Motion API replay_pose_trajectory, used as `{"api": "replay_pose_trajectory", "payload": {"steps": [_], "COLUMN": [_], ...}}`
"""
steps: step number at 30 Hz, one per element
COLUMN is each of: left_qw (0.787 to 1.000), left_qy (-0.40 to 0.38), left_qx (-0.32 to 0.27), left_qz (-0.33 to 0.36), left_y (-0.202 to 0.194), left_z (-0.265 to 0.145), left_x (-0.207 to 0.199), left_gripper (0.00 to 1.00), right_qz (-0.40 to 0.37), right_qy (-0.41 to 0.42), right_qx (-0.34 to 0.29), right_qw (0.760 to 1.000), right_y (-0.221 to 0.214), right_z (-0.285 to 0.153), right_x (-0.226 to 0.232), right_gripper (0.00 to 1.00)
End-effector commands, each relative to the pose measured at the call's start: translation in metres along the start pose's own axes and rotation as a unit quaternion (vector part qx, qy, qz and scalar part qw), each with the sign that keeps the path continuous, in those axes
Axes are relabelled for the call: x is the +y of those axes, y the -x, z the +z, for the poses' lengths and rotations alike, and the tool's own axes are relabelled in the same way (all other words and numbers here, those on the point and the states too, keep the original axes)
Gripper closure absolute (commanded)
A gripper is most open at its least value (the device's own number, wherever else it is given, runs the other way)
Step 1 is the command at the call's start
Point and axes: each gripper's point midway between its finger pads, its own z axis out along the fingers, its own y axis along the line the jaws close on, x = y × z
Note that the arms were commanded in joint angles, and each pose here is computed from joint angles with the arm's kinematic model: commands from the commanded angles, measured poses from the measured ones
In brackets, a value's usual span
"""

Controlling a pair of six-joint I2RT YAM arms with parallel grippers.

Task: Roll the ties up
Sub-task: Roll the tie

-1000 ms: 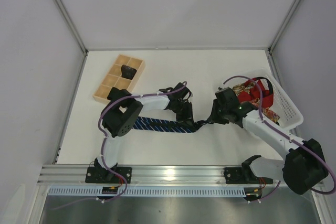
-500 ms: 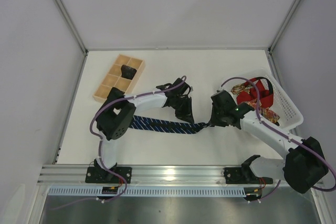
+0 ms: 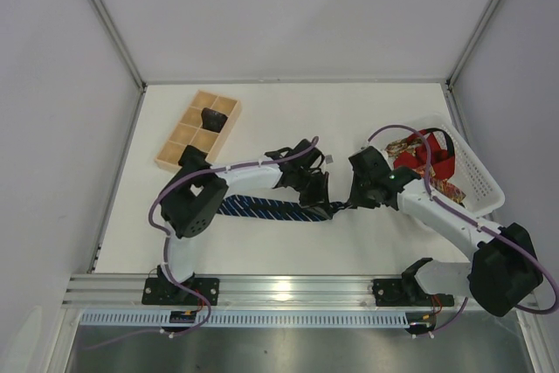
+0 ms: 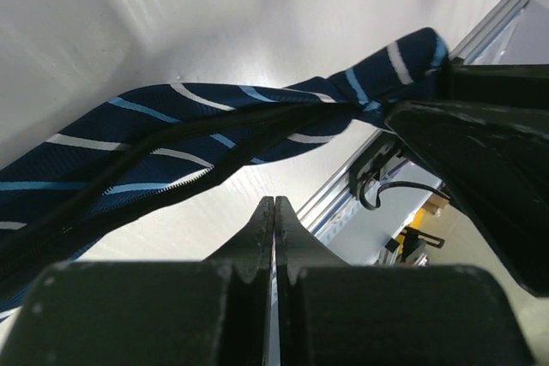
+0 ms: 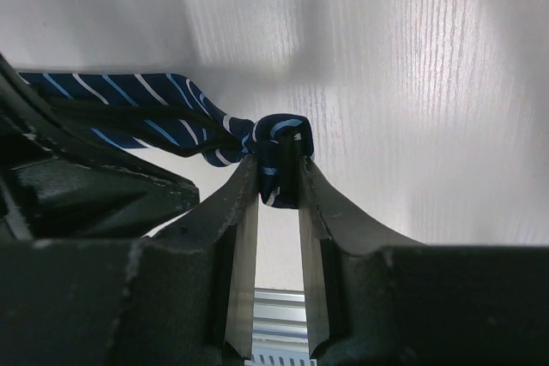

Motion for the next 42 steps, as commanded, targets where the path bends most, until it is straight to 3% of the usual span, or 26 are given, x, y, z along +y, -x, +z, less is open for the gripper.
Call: {"api": "replay_pose_trajectory", "payload": {"steps": [1,18,34,42], "left_qw": [1.000,0.999,0.999,0.996], "left_qy": [-0.007,0.044,0.050,0.071], "left_qx": [0.007,-0.008,0.000,-0.057], "left_qz": [0.000,-0.014,-0.018,0.022], "left_y": [0.001,0.027,0.019,0.029], "left_z": [0.003,0.007,0.010,-0.023], "left_x": [-0.005,0.029,0.043,0.029], "left_gripper": [0.99,0.99,1.00,0.97], "right_qz": [0.009,0.001,-0.047,-0.084], "right_qy": [0.003,0.011,0.002,-0.025], "right_qx": [-0.015,-0.007,-0.022,-0.032], "right_qw": [1.000,1.000,0.999,0.996], "right_y": [0.011,-0.001,0.011,0.015], "right_z": [-0.004,-0.005,-0.008,-0.009], "right_x": [0.007,0.009,0.027,0.031], "right_gripper": [1.00,1.00,0.99,0.99]}}
